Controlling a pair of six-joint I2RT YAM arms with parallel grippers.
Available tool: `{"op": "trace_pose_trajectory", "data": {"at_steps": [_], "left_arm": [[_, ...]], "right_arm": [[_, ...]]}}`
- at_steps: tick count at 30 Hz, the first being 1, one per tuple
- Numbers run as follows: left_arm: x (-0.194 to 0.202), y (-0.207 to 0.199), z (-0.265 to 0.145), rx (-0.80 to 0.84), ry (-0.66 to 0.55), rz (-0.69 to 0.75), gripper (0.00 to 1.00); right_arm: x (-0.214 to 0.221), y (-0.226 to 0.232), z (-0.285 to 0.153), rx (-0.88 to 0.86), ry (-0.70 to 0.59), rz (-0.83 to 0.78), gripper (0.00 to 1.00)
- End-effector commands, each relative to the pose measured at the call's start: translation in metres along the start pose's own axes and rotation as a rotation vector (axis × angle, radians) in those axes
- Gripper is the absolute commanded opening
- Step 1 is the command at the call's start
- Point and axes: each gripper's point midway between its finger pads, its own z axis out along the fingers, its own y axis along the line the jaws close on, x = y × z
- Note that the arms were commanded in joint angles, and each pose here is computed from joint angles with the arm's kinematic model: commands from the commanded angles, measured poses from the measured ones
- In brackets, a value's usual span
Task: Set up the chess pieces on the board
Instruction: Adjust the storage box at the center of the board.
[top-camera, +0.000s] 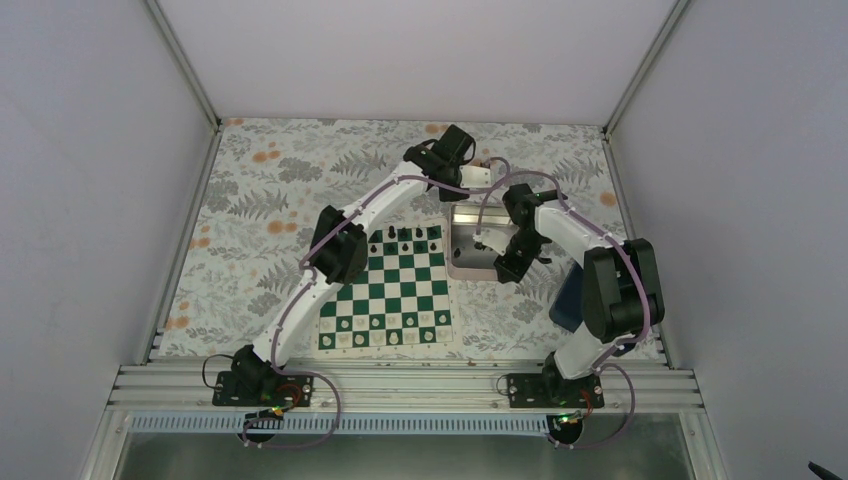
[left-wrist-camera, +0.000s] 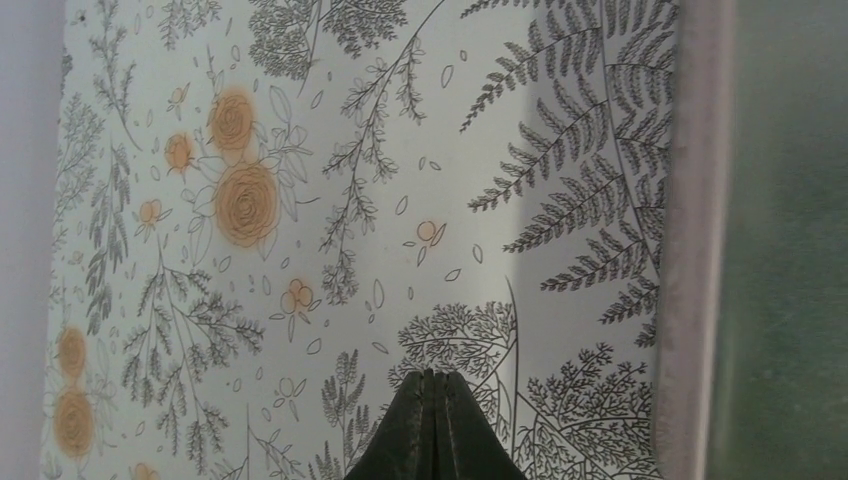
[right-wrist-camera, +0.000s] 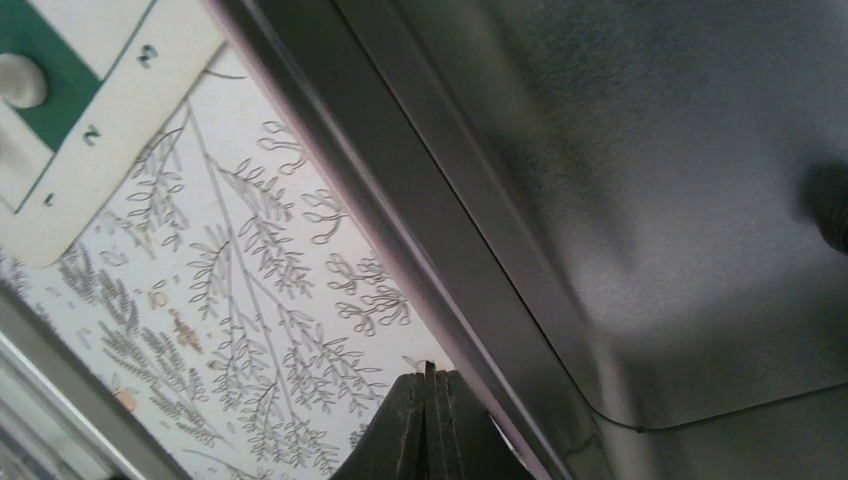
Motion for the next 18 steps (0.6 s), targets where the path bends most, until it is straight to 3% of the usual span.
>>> {"op": "trace_pose_trajectory", "data": {"at_steps": [1,18], "left_arm": [[0.002,-0.015,0.005,0.066,-0.008,-0.013,0.02],[-0.016,-0.033,-0.001,0.107,-0.033,0.008,0.02]], "right_arm": [[-0.011,-0.029,-0.008,0.116,-0.045,0.063,0.04],[-0.003,-0.103,-0.048,0.322,-0.121,0.223,0.04]]}}
